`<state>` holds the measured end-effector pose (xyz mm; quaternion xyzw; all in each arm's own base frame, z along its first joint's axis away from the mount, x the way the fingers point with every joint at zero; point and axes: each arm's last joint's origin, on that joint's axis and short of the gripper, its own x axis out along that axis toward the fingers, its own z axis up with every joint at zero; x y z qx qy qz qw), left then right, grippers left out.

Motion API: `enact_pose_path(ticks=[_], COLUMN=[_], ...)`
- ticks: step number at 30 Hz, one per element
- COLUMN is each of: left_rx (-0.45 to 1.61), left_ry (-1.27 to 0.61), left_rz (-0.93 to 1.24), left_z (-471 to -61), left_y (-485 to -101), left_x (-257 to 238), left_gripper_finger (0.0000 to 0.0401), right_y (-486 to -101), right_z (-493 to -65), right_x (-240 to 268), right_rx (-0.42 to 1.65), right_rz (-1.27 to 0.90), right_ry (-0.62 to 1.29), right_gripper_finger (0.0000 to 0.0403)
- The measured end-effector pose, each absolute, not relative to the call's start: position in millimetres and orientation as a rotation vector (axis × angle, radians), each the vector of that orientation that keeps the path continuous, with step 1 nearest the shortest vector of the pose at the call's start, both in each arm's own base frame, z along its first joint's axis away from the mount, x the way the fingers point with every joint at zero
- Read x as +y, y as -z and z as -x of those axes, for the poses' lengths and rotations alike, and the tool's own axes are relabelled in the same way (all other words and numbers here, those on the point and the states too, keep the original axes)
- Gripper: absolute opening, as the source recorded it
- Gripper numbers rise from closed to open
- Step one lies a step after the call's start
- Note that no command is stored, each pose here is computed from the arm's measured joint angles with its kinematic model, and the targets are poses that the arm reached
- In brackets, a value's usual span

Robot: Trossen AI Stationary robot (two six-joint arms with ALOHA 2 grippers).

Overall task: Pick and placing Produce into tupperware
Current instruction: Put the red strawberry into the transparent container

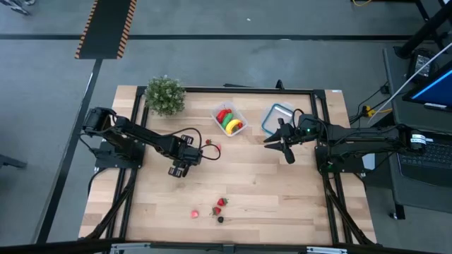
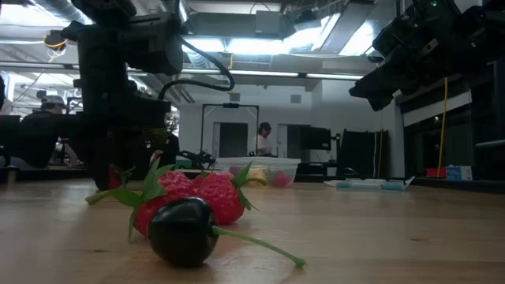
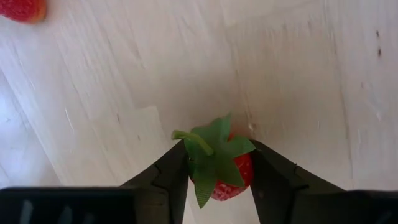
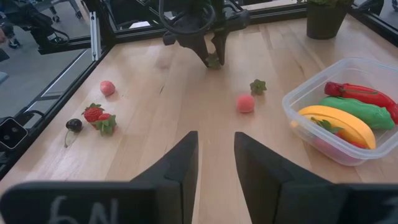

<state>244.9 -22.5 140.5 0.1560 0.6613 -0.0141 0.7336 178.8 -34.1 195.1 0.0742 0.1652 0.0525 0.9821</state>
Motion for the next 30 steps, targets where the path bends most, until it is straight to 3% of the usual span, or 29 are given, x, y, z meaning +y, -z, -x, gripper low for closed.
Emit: enact_pose_path(ticks=[13,30], left_rx=[1.371,0.908], left_ry=[0.049,-0.018], left_rz=[-0.197,-0.12], left_z=[-252.0,-222.5], left_y=[-153.2,-249.4], left_x=[-26.0,-22.7], left_gripper_finger=[0.0129,0.0129], right_y=[-194.1,-193.5], right_z=[-178.5,-178.4], right_x=[-34.0,-33.9], right_rx=[0.342,0.348], right_rz=[-0.15,-0.148], right_ry=[-0.106,-0.107], right_gripper_finger=[0.0106,0.0106])
